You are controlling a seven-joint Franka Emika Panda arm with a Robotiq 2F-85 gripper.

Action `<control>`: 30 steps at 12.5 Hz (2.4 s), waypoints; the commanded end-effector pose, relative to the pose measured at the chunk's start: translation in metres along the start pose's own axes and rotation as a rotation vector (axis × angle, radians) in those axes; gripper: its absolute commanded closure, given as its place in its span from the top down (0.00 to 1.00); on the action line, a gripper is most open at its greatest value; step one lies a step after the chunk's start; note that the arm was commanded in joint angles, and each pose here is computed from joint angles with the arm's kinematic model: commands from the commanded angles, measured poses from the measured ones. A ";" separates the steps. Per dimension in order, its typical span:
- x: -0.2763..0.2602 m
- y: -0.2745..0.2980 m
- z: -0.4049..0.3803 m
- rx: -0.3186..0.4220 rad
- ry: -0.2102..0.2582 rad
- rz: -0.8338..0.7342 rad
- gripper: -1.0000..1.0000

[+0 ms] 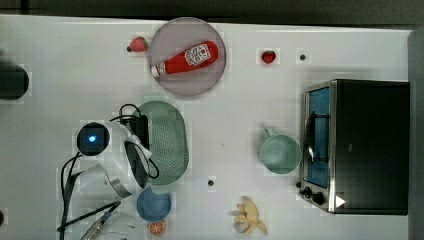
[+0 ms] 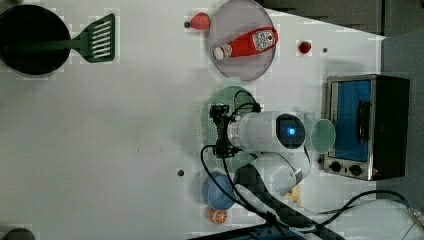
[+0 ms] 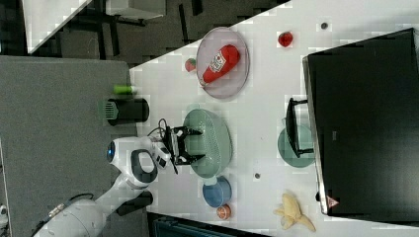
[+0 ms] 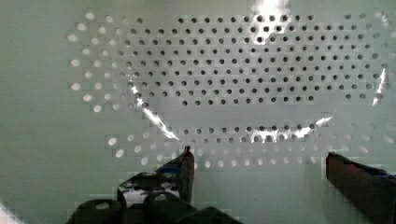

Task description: Drag strainer right to left.

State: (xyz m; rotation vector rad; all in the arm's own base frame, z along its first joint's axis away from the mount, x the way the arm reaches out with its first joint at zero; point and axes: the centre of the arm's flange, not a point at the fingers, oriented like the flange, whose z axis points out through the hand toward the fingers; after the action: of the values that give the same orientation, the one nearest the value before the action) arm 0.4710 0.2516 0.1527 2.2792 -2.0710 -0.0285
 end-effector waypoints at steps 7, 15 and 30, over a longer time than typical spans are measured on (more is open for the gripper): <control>-0.085 -0.016 -0.006 -0.011 -0.080 0.075 1.00; -0.142 -0.015 -0.007 -0.001 -0.109 0.111 1.00; -0.074 -0.041 -0.154 -0.078 -0.019 -0.218 1.00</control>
State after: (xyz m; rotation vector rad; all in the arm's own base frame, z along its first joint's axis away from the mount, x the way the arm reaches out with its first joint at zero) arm 0.4685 0.3592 0.1986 2.2723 -1.7746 -0.1930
